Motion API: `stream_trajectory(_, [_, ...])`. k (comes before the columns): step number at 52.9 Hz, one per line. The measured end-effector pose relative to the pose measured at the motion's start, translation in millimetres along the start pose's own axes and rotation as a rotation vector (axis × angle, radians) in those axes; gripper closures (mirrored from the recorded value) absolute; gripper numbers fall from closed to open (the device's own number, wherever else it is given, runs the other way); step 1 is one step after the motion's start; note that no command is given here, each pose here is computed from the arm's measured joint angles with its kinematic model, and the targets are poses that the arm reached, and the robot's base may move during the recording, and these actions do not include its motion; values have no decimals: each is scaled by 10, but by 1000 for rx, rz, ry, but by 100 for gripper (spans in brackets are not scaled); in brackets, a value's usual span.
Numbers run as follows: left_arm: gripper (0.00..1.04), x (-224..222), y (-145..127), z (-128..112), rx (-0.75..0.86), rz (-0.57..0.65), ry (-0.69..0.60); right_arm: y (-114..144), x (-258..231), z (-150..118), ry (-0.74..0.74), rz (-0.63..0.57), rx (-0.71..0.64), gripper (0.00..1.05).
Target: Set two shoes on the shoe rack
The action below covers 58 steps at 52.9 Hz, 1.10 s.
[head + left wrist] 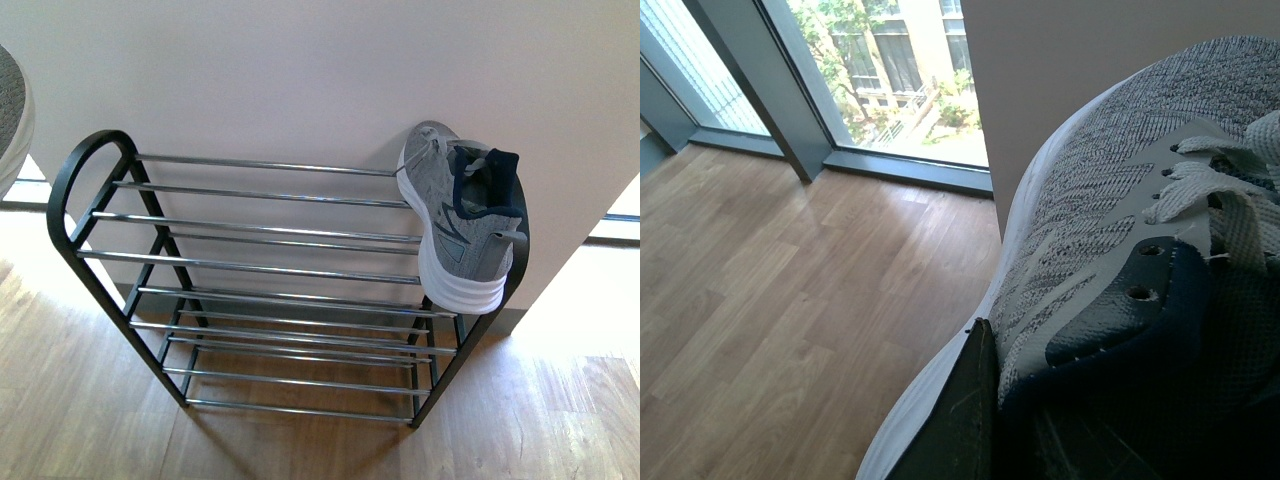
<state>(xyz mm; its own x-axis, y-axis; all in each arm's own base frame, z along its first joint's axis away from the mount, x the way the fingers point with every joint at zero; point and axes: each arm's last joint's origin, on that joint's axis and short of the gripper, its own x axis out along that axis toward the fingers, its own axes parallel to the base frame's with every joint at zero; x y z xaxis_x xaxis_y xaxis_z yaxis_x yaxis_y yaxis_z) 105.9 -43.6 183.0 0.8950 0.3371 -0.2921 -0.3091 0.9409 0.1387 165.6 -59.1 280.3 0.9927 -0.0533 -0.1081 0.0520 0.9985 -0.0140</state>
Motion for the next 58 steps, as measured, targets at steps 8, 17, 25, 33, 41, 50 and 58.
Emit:
stream_trajectory(8, [103, 0, 0, 0, 0, 1, 0, 162, -103, -241, -112, 40, -10, 46])
stream_trajectory(17, [103, 0, 0, 0, 0, 1, 0, 275, -160, -492, -94, 40, 1, 70])
stream_trajectory(25, [103, 0, 0, 1, 0, 1, 0, 351, -216, -634, -96, 42, 1, 91])
stream_trajectory(33, [103, 0, 0, 0, 0, 1, 0, 414, -268, -758, -100, 44, 3, 103])
stream_trajectory(41, [103, 0, 0, 0, 0, 1, 0, 451, -304, -834, -104, 46, 4, 103])
stream_trajectory(50, [103, 0, 0, 1, 0, 1, 0, 549, -349, -921, -105, 35, 5, 103])
stream_trajectory(58, [103, 0, 0, 0, 0, 0, 0, 572, -386, -998, -103, 46, 4, 103])
